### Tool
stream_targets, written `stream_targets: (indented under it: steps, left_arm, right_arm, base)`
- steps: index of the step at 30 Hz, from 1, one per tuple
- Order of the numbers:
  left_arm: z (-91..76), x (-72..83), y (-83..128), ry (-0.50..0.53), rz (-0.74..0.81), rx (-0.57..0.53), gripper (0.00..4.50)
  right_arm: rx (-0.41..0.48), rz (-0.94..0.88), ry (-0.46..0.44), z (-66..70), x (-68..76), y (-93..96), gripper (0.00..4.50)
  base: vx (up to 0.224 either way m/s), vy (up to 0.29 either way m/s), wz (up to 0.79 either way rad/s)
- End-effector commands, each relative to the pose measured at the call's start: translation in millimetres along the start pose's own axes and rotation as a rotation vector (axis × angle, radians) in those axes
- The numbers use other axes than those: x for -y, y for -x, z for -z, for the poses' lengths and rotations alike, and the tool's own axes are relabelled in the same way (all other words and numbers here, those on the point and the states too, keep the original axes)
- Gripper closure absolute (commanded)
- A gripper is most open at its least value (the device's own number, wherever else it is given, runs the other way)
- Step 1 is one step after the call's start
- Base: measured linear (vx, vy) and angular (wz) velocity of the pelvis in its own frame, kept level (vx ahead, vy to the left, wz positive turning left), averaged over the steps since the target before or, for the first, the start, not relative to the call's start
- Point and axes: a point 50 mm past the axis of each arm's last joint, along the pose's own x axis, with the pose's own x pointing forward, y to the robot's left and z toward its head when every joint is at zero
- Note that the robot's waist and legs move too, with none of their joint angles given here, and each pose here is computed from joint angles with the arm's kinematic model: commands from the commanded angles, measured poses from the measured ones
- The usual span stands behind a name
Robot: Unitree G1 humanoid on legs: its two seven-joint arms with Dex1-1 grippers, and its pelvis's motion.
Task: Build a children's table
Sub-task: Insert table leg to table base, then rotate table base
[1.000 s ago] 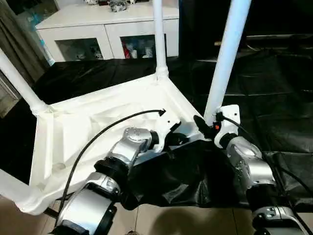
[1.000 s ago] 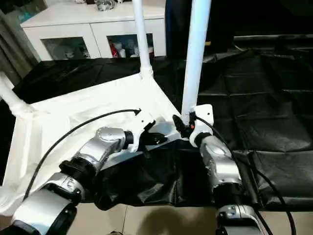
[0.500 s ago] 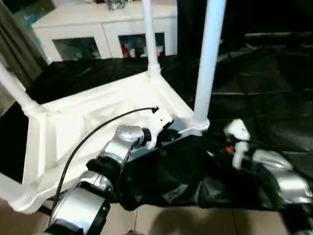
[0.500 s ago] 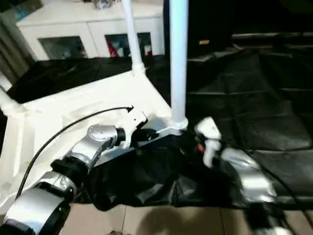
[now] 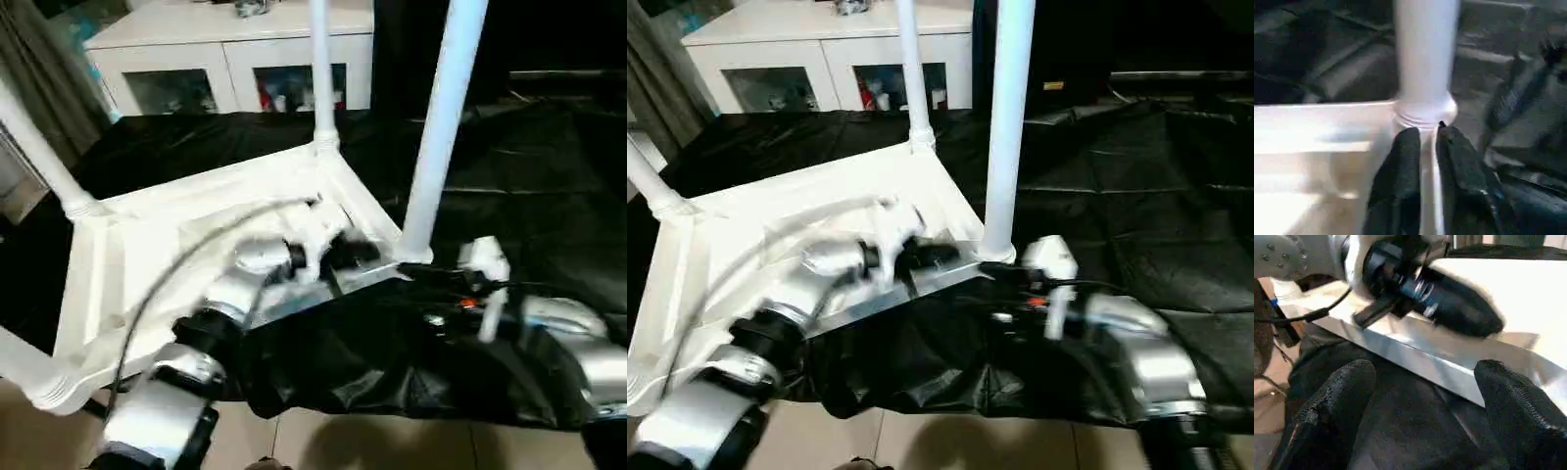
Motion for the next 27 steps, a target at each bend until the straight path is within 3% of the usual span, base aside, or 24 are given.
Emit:
stream_targets:
  steps: [1,2,3,7,8,9,11,13,16,18,27]
  left_arm:
    - [2.6,-7.8,16.4,0.033,-0.048,-0.015,3.37]
    - [5.8,-11.7,38.2,0.062,-0.072,-0.041,3.22]
    - [5.8,-11.7,38.2,0.062,-0.072,-0.041,3.11]
    - [10.3,-4.6,85.3,0.116,-0.052,-0.082,2.91]
    - [10.2,2.1,99.2,0.135,-0.025,-0.097,2.76]
    - [6.4,18.6,121.2,0.179,0.042,-0.104,2.67]
    - [1.0,36.6,136.7,0.211,0.102,-0.107,2.59]
    - [-0.2,44.5,142.6,0.228,0.117,-0.120,2.45]
    - [12.1,59.1,158.5,0.247,0.067,-0.224,2.16]
    - [26.1,60.9,169.1,0.245,-0.064,-0.306,2.07]
    - [42.9,74.9,185.5,0.289,-0.299,-0.442,1.31]
  right_arm:
    - [0.021,0.002,0.018,-6.1,-0.8,-8.2,0.80]
    - [0.046,0.031,0.018,-7.2,0.0,-17.4,0.80]
    - [0.046,0.031,0.018,-7.2,0.0,-17.4,0.80]
    - [0.106,0.063,-0.011,-12.0,0.2,-31.2,0.80]
    - [0.121,0.068,-0.021,-13.4,-0.3,-35.2,0.80]
    - [0.136,0.086,-0.030,-13.6,-0.1,-42.6,0.80]
    - [0.146,0.119,-0.047,-11.5,1.6,-49.9,0.80]
    - [0.152,0.145,-0.059,-10.3,3.2,-53.4,0.80]
    - [0.170,0.252,-0.084,-8.7,10.7,-66.9,0.80]
    - [0.187,0.342,-0.109,-9.3,17.2,-77.4,0.80]
    - [0.261,0.609,-0.229,-8.6,41.1,-88.0,0.80]
  base:
    - [0.000,0.000,0.00]
    - [0.000,0.000,0.00]
    - [0.000,0.000,0.00]
    - [0.000,0.000,0.00]
    - [0.000,0.000,0.00]
    - [0.000,0.000,0.00]
    - [0.000,0.000,0.00]
    - [0.000,0.000,0.00]
    - [0.000,0.000,0.00]
    - [0.000,0.000,0.00]
    - [0.000,0.000,0.00]
